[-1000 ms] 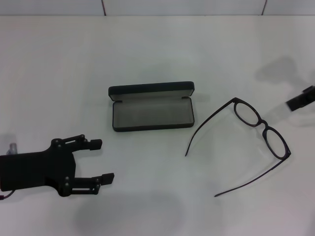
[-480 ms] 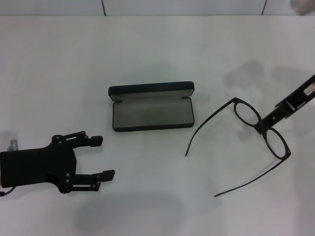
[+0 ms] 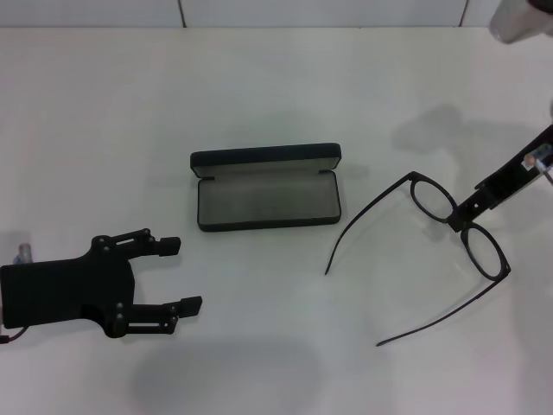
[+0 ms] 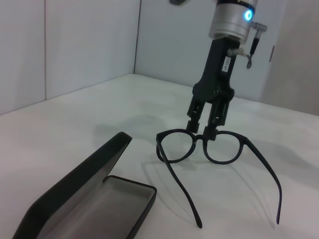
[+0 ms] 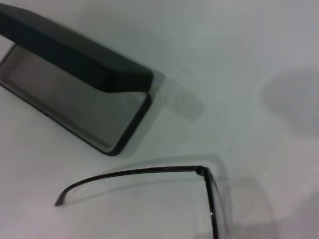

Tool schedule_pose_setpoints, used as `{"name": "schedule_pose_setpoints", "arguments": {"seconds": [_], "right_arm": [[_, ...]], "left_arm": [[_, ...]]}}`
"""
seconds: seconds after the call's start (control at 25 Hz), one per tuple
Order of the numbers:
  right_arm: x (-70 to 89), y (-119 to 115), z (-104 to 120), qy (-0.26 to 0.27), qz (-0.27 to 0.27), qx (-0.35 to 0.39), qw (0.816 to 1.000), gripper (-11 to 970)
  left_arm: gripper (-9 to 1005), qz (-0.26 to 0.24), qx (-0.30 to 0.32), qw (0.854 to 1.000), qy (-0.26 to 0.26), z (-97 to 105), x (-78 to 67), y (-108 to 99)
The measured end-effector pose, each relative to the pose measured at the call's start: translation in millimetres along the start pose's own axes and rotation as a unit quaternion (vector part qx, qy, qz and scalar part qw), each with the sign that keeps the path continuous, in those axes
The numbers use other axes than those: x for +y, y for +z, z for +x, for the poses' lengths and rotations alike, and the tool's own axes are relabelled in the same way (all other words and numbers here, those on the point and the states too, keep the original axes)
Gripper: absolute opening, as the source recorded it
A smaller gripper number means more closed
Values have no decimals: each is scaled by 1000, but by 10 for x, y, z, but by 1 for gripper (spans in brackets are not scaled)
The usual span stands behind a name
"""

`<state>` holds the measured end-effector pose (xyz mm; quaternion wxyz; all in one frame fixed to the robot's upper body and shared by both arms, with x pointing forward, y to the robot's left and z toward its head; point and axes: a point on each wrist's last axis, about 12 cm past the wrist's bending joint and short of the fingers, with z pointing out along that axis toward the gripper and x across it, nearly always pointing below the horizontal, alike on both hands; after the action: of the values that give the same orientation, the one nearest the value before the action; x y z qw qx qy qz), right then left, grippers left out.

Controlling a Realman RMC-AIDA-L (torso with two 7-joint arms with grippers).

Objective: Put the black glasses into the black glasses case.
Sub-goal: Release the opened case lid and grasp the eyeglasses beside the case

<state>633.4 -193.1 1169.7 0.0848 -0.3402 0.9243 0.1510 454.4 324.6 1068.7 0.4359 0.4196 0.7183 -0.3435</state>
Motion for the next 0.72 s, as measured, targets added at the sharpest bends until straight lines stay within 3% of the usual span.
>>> {"name": "schedule_pose_setpoints", "arguments": {"seconds": [0.72], "right_arm": [[83, 128, -39, -12, 3, 7, 1000, 745]], "left_arm": [[880, -1, 1, 1000, 4, -9, 10, -6]]}}
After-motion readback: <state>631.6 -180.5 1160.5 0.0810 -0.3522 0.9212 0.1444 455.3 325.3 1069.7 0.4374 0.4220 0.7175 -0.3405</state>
